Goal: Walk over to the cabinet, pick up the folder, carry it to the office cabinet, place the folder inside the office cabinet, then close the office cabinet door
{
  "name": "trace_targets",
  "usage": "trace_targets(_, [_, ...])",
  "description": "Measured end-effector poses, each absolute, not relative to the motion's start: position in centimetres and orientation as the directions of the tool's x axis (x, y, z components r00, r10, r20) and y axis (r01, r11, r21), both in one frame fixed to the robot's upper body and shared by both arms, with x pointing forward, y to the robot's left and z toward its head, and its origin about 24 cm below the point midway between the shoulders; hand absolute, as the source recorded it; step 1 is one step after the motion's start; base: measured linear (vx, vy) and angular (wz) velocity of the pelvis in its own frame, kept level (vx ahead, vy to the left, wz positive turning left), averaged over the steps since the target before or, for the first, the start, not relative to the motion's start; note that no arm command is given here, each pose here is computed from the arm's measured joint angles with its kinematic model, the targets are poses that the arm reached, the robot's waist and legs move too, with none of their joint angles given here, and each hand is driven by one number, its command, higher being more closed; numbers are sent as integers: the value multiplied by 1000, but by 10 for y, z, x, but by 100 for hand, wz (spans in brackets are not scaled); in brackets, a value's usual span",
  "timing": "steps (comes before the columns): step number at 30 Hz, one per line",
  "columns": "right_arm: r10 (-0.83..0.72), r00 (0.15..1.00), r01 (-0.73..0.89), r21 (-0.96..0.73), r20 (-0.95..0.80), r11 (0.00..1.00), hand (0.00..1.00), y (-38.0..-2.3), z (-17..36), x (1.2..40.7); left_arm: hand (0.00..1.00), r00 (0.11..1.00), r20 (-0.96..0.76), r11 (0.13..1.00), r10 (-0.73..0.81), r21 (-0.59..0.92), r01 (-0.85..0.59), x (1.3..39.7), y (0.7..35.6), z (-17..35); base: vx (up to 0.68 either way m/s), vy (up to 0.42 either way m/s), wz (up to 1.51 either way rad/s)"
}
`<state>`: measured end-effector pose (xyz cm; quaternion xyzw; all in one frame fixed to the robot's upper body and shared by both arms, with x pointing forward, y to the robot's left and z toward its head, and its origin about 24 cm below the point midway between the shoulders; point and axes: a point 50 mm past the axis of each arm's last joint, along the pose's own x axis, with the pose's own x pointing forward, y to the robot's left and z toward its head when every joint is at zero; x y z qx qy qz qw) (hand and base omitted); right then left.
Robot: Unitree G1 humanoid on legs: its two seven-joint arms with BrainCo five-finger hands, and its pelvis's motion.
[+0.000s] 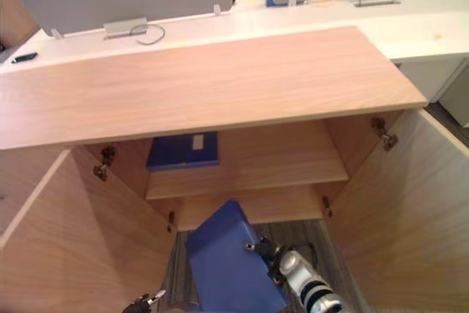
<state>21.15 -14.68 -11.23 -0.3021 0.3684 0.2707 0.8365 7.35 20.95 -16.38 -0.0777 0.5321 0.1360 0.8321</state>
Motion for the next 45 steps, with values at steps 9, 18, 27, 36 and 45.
trace_targets(9, [288,640,-536,-146,-712,832,100,-132,-102,219,0,389,-910,968,143,48,-245,73,216,-163,45,35,5])
trace_targets(18, [353,819,-235,296,-452,926,100,-144,-66,220,0,379,-914,966,143,47,-253,61,215,-164,17,-109,-4])
trace_targets(27, [1,953,203,639,-303,742,100,-182,-49,236,0,396,-904,957,159,42,-288,59,216,-163,14,18,7])
trace_targets(36, [-324,933,283,879,-159,384,100,-194,30,318,0,523,-820,906,234,-12,-424,105,213,-149,-136,52,10])
trace_targets(45, [-373,925,187,945,-78,267,100,-183,171,399,0,561,-761,796,326,-99,-597,131,207,-136,-118,5,-2])
